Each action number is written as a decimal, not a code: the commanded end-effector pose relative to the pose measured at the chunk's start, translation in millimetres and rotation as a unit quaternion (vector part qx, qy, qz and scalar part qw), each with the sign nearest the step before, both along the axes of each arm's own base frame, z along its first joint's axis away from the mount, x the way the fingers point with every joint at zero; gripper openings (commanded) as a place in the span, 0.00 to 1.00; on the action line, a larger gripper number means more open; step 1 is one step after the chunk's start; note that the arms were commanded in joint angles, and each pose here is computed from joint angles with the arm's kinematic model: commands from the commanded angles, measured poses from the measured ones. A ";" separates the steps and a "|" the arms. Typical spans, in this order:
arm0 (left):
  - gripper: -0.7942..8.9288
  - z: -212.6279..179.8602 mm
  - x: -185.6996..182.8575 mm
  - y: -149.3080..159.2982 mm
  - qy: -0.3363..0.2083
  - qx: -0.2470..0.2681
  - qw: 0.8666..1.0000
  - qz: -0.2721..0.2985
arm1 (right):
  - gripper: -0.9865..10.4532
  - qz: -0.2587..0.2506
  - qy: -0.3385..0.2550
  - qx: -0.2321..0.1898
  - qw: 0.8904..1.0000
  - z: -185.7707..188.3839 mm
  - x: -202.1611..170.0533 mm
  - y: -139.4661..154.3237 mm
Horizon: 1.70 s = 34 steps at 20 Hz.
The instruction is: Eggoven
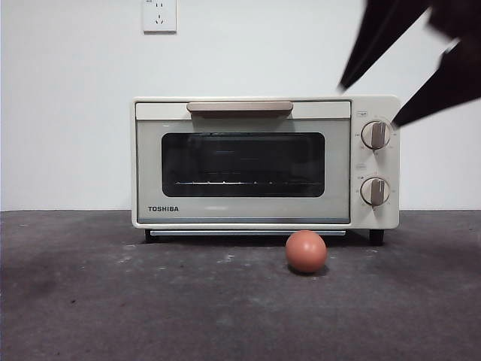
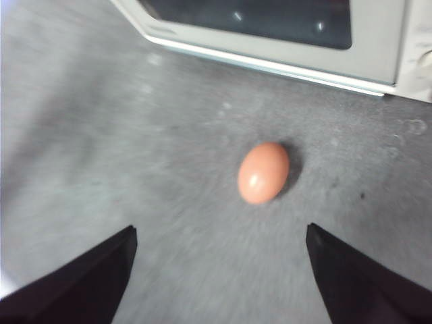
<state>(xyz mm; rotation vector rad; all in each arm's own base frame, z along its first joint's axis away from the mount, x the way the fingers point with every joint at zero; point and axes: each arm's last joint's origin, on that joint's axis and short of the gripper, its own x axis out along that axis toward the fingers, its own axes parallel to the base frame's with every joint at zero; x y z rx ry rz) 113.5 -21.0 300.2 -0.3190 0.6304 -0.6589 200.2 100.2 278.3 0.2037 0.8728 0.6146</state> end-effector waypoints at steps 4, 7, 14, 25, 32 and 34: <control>0.09 7.0 0.3 -0.3 -0.019 0.002 1.000 -0.005 | 0.44 -0.028 0.022 -0.033 0.999 -34.5 35.2 43.3; 0.09 7.2 0.3 -0.3 -0.019 0.002 1.000 -0.005 | 0.44 -0.038 0.037 -0.067 0.996 -53.4 51.3 58.8; 0.09 7.0 0.3 -0.3 -0.019 0.002 1.000 -0.005 | 0.44 -0.045 0.066 -0.115 0.990 -87.9 80.6 83.1; 0.09 6.6 1.5 -0.3 -0.017 0.002 1.000 -0.005 | 0.39 -0.045 0.100 -0.141 0.984 -120.5 89.3 89.7; 0.09 6.6 1.5 -0.3 -0.017 0.002 1.000 -0.005 | 0.21 -0.047 0.103 -0.145 0.983 -122.2 89.1 89.8; 0.09 6.6 1.5 -0.3 -0.017 0.002 1.000 -0.005 | 0.16 -0.043 0.107 -0.143 0.983 -122.4 88.6 89.9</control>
